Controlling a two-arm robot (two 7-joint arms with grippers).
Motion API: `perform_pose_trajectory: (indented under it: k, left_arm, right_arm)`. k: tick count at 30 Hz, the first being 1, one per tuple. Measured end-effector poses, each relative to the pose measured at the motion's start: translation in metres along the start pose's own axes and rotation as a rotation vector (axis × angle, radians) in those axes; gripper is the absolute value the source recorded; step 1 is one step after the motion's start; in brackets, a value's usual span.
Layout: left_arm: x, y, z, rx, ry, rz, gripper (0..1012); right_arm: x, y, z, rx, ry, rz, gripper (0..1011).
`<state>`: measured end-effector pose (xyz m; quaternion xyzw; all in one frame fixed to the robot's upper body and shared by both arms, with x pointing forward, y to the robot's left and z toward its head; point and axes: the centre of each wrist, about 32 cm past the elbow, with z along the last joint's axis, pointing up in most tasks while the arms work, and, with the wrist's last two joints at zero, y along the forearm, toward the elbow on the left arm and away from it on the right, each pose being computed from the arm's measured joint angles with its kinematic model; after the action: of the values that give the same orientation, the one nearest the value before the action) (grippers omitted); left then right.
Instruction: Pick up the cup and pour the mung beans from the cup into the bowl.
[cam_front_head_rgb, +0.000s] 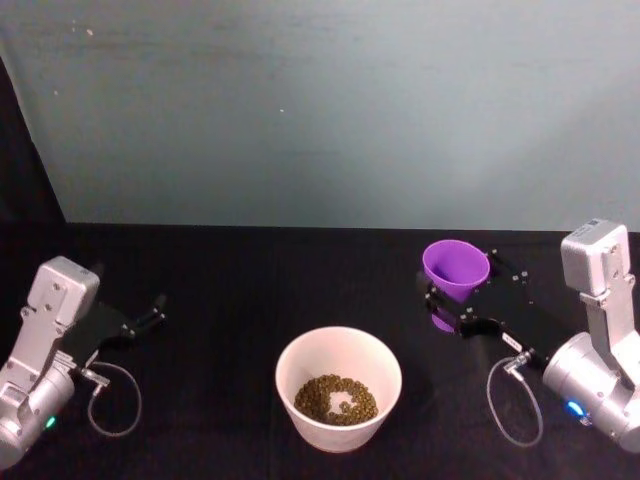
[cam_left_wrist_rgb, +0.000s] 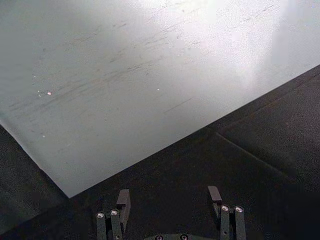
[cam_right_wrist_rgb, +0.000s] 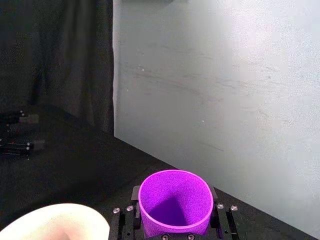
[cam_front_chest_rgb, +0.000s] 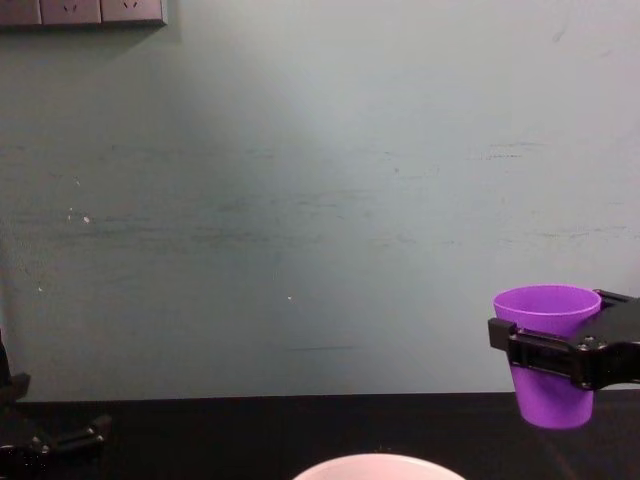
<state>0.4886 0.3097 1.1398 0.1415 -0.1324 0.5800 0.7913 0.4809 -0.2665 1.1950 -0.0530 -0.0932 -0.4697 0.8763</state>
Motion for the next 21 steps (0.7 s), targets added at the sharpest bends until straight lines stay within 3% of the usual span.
perform_pose_trajectory:
  k: [13,21]
  left_arm:
    - [0.0000,0.0000,0.0000,0.000,0.000,0.000,1003]
    - [0.0000,0.0000,0.0000,0.000,0.000,0.000,1003]
  right_arm:
    - [0.000,-0.001,-0.005,0.013,-0.004,0.009,747]
    - [0.010,0.002,-0.017,0.030,0.008,0.029,746]
